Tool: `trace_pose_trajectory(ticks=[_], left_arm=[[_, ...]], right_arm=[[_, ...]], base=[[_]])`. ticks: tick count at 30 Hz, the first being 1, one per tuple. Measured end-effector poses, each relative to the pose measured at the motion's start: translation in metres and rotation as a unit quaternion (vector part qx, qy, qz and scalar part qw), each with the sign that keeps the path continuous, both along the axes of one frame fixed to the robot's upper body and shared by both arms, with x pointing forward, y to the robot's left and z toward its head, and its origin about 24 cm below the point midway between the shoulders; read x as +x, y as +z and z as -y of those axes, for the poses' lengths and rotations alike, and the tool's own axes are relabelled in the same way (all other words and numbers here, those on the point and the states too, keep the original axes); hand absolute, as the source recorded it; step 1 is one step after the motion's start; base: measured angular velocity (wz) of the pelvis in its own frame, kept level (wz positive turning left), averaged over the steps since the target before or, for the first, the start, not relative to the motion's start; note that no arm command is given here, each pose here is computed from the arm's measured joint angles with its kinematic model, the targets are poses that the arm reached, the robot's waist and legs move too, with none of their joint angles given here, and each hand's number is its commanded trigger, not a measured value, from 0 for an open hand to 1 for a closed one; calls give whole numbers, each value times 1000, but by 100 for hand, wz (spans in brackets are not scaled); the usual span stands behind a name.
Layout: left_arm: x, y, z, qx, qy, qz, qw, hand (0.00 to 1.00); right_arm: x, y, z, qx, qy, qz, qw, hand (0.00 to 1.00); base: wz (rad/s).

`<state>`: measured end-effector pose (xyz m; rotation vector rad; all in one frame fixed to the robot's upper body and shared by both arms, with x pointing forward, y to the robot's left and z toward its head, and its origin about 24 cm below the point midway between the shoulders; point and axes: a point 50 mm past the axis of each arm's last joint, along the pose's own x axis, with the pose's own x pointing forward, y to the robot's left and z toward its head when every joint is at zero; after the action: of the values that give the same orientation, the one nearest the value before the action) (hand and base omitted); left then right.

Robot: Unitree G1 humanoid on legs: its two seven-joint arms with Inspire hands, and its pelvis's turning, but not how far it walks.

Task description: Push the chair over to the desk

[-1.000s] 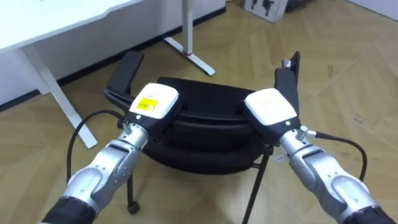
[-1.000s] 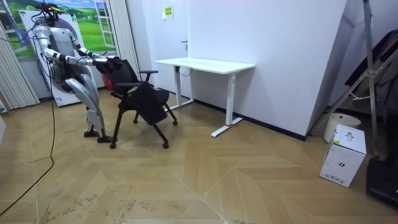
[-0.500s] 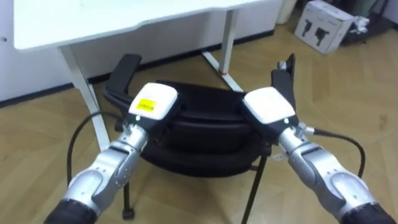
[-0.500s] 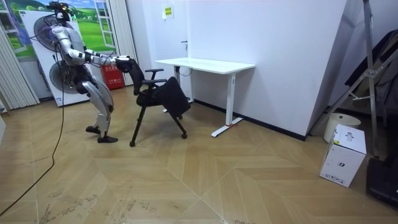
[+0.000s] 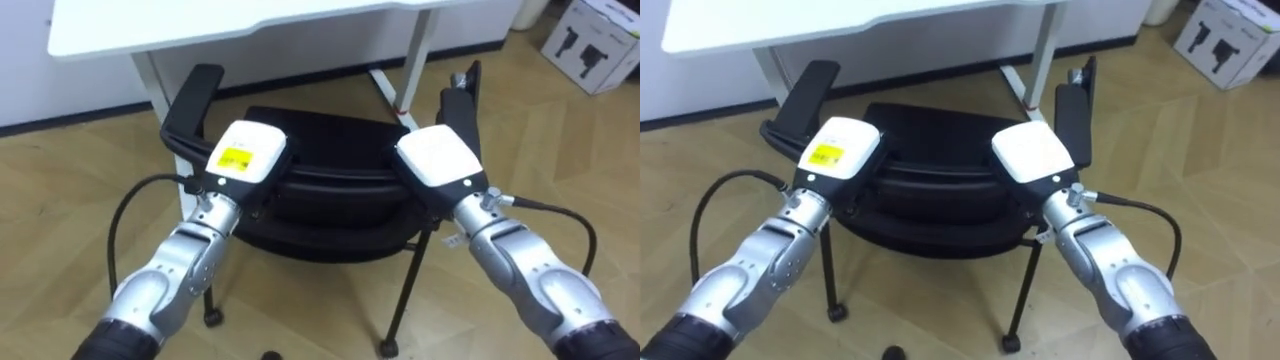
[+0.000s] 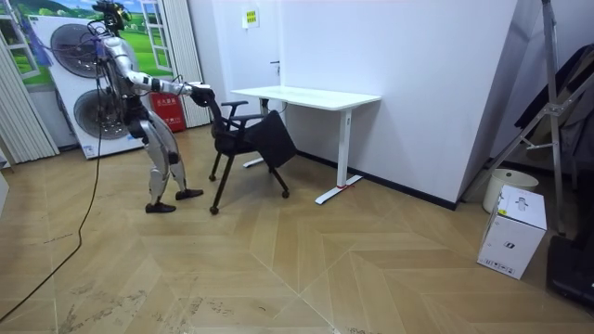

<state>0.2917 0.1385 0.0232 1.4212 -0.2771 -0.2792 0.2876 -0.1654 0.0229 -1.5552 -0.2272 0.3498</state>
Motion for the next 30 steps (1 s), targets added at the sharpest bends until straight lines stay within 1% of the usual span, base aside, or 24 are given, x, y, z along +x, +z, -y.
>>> trace_pose_trajectory(ticks=[8, 15, 23, 28, 30], left_arm=[[-1, -7, 3, -7, 2, -27, 1000, 100], [-1, -6, -1, 0, -5, -25, 1000, 100], [-8, -14, -6, 0, -1, -37, 999, 100], [-8, -13, -7, -1, 1, -31, 1000, 100], [-7, -11, -10, 4, 2, -27, 1000, 100]], right_arm=[[-2, -5, 2, -3, -1, -15, 1000, 100], [-2, -7, -4, 3, 3, -26, 1000, 100], [-8, -13, -4, 3, 8, -41, 999, 100], [-6, -9, -8, -1, 9, -45, 999, 100], [-6, -8, -10, -1, 11, -43, 999, 100]], base=[[2], [-2], [45], [25], [13]])
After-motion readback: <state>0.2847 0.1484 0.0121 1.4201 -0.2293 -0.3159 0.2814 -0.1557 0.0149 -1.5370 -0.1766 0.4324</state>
